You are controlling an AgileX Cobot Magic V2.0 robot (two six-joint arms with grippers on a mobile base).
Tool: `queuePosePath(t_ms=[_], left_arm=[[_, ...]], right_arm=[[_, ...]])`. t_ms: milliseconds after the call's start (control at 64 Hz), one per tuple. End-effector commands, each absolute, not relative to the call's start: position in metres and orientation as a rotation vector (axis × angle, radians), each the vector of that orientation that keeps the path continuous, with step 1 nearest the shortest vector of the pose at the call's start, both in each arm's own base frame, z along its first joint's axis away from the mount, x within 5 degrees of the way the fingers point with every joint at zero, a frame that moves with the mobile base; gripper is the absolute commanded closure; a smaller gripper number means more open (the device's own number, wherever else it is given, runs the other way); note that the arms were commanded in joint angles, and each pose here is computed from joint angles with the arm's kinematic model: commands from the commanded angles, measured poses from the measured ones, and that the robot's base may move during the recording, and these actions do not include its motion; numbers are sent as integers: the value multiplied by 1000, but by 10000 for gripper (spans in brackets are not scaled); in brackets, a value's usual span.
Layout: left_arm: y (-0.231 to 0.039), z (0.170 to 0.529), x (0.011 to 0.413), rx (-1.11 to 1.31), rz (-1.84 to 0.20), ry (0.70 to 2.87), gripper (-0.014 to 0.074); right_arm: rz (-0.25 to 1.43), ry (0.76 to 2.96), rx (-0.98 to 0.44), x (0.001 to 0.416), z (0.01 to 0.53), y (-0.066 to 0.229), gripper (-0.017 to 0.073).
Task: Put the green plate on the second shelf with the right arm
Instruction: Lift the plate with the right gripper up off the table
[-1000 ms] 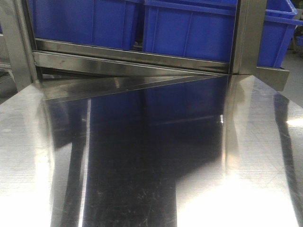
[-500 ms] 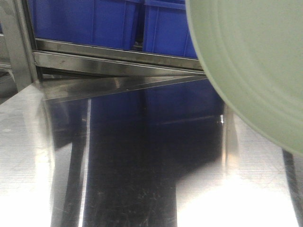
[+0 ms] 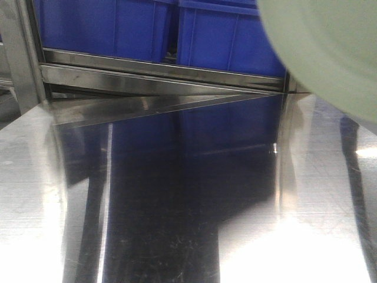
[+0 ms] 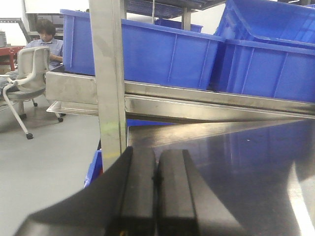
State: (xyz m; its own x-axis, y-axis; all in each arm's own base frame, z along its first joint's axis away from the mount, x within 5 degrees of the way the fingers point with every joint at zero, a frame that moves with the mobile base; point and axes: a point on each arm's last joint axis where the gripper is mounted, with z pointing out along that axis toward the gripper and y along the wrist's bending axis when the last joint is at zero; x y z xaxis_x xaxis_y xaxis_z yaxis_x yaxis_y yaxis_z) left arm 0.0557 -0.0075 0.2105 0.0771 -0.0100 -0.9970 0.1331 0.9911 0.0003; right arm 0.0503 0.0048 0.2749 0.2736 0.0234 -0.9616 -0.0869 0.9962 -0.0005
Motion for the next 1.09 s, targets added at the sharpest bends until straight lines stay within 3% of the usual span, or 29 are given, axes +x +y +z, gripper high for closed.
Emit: queuePosePath(t_ms=[0,1078], left_arm=[[-7,206,55,89,-116,1430,463],[-7,206,55,89,-116,1430,463]], right_arm=[[109,1073,26,43,293,2,506],[112,1022,27,39,289,2,506]])
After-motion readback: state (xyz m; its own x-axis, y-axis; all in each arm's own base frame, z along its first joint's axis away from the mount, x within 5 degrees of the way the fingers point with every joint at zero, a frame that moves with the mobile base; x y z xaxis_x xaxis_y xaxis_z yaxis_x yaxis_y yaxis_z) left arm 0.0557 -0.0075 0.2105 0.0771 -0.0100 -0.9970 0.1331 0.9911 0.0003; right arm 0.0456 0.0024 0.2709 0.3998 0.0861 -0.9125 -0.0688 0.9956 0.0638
